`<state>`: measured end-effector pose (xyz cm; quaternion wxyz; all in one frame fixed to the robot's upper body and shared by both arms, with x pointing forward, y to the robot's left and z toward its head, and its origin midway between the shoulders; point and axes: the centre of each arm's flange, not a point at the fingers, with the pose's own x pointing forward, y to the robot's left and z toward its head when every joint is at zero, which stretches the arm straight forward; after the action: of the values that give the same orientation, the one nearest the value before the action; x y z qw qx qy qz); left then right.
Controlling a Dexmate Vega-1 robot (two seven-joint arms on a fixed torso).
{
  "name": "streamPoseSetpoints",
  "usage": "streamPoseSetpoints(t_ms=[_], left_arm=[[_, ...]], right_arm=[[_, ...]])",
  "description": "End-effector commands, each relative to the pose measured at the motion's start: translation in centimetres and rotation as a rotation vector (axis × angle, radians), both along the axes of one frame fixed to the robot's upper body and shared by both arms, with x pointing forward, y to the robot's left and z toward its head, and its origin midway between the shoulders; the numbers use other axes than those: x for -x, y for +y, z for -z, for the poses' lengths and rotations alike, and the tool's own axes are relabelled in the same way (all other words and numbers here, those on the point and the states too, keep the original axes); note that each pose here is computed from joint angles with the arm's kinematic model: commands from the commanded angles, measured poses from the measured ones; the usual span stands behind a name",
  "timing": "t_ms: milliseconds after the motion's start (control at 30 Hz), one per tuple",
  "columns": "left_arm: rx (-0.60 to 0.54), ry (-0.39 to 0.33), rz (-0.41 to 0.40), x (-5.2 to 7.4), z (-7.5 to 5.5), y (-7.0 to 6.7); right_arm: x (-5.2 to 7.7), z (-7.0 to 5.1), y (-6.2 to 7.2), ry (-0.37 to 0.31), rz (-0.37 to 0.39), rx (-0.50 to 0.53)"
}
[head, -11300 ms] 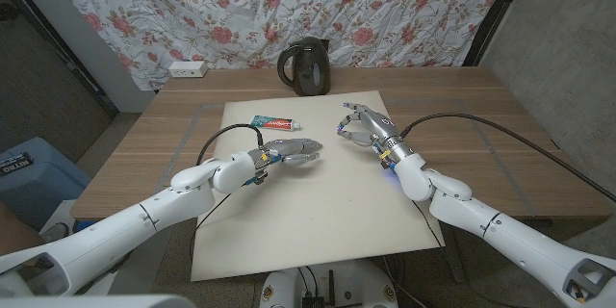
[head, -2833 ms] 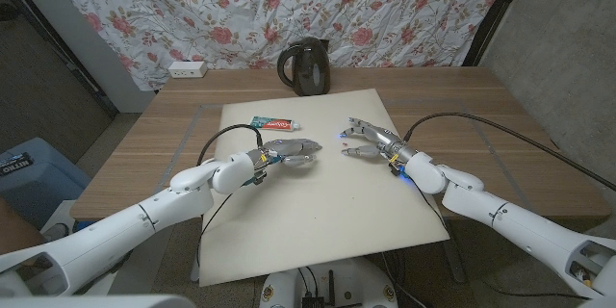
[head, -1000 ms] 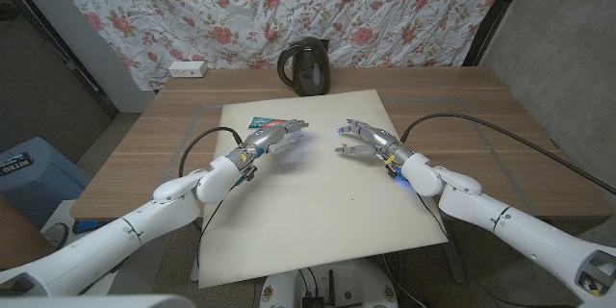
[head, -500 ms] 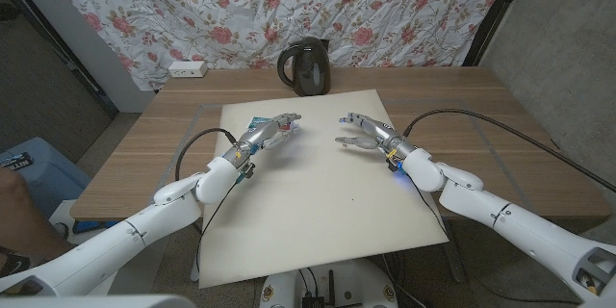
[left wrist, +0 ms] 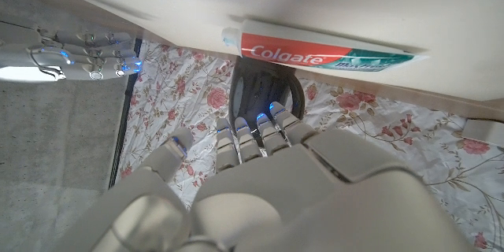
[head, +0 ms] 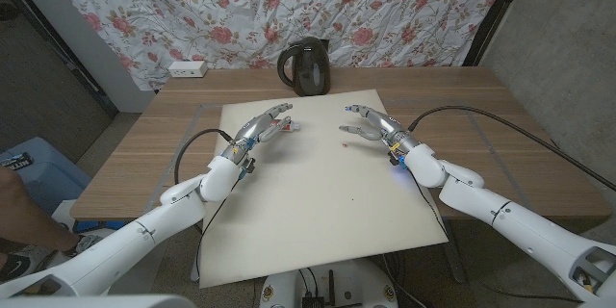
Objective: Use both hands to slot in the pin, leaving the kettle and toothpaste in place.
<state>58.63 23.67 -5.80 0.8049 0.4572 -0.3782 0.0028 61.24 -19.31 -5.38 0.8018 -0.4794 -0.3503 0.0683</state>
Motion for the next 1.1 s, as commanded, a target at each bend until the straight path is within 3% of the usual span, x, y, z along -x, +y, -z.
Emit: streamPoseSetpoints(t_ms=[33,533,800,967,1100], left_arm=[[0.092,-0.017,-0.009,-0.9,-0.2,0.7],[0.287,0.022,0.028,-2.2,-0.3,1.6],[0.368,0.043,0.043,-2.8,-0.2,1.9],[0.349,0.058,0.035,-3.2,-0.4,1.7],[0.435,0.067,0.055,-3.7,0.1,1.6]], right_arm=[[0.2,-0.4,-1.3,0.005,0.008,-0.123],[0.6,-1.0,-2.5,0.034,0.021,-0.246],[0.5,-1.0,-3.7,0.066,0.021,-0.350],[0.3,-1.1,-4.3,0.095,0.016,-0.421],[0.2,-0.7,-4.5,0.099,0.007,-0.489]])
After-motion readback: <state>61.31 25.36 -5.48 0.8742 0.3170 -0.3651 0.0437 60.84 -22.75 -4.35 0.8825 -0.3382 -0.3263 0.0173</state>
